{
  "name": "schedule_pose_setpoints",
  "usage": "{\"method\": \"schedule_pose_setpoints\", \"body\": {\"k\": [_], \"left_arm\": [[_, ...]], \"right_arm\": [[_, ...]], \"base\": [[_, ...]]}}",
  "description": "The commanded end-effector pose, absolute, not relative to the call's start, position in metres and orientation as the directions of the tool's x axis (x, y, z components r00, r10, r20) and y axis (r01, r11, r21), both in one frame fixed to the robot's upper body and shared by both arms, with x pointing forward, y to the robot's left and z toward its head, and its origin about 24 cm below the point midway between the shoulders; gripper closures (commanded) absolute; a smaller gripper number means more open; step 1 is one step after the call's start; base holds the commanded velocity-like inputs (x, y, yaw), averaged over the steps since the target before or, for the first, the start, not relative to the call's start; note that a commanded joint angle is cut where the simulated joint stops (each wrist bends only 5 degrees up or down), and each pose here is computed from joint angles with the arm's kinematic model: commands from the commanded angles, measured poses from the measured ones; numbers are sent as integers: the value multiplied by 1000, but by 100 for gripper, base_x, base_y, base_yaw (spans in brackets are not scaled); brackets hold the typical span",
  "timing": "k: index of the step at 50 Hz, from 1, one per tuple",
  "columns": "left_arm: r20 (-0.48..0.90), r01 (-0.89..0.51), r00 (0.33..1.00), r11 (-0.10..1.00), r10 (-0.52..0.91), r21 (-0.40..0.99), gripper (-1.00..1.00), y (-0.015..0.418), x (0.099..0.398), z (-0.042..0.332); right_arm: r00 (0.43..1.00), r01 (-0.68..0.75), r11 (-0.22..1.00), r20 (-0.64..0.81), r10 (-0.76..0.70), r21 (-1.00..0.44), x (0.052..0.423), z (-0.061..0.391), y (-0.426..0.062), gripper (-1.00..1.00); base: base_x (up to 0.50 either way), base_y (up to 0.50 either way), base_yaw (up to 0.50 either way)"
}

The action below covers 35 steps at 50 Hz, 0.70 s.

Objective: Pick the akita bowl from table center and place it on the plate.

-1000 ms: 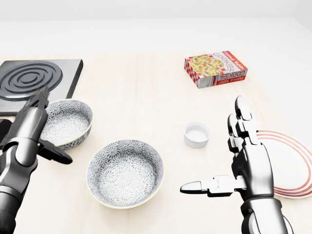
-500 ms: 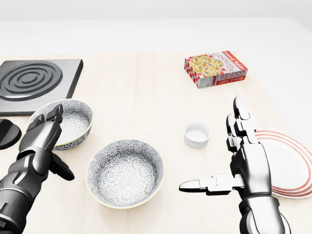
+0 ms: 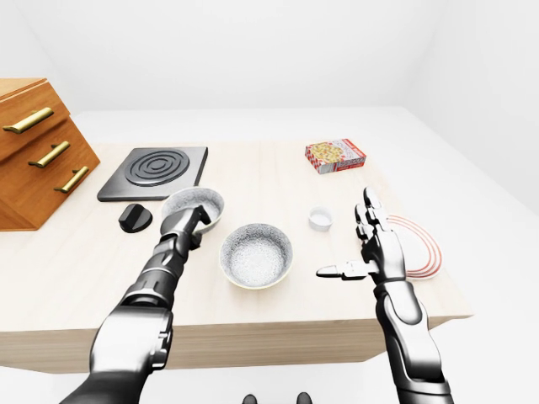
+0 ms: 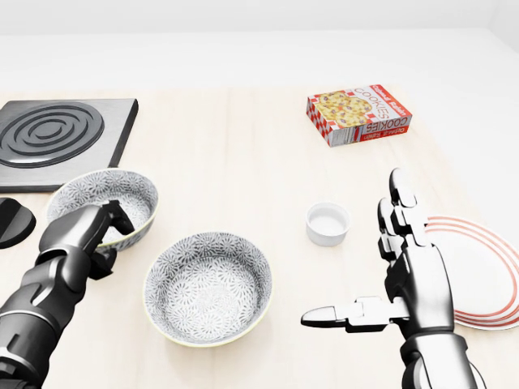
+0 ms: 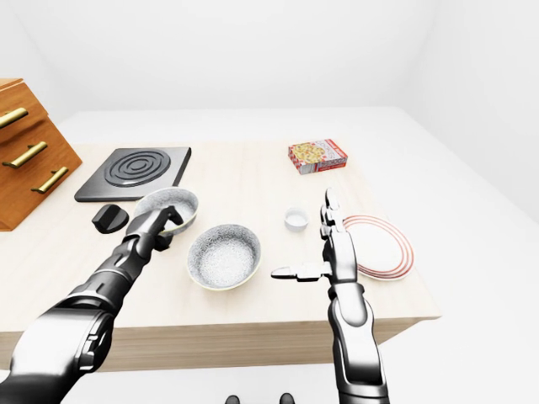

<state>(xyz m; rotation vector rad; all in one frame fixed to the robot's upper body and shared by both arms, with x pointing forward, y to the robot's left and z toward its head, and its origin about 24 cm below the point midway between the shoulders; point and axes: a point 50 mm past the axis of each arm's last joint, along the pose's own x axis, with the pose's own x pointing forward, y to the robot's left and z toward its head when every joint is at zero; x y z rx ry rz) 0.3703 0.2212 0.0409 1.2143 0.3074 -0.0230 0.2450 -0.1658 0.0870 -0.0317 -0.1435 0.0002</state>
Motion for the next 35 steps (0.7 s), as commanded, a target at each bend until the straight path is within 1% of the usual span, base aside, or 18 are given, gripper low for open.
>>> {"method": "schedule_pose_setpoints", "body": {"k": [1,13,16,19,22,23,26,27,35], "left_arm": [[-249,191,959,341,135,921,100,218,371,41],[-204,158,971,301,127,941,100,217,372,45],[-195,152,974,313,113,938,100,216,374,49],[-198,153,973,312,118,938,100,228,370,52],[-160,126,984,326,80,937,100,229,372,69],[-130,107,990,335,48,936,100,229,372,85],[-89,89,996,344,-16,935,100,226,367,108],[-66,80,996,340,-53,937,100,224,362,123],[-10,57,989,323,-146,945,100,213,338,161]], "right_arm": [[990,-4,1000,140,8,-29,246,86,-164,-100],[990,-9,1000,140,13,-30,247,86,-162,-100],[990,-9,999,142,13,-31,248,87,-161,-100],[990,-7,999,144,12,-31,250,87,-161,-100],[989,-8,1000,150,13,-30,250,89,-160,-100],[989,-8,999,151,13,-32,249,89,-160,-100],[988,-8,999,156,13,-31,247,90,-161,-100],[987,-8,999,159,13,-31,246,91,-161,-100],[987,-9,999,160,14,-32,243,91,-162,-100]], "base": [[0,0,0],[0,0,0],[0,0,0],[0,0,0],[0,0,0],[0,0,0],[0,0,0],[0,0,0],[0,0,0]]}}
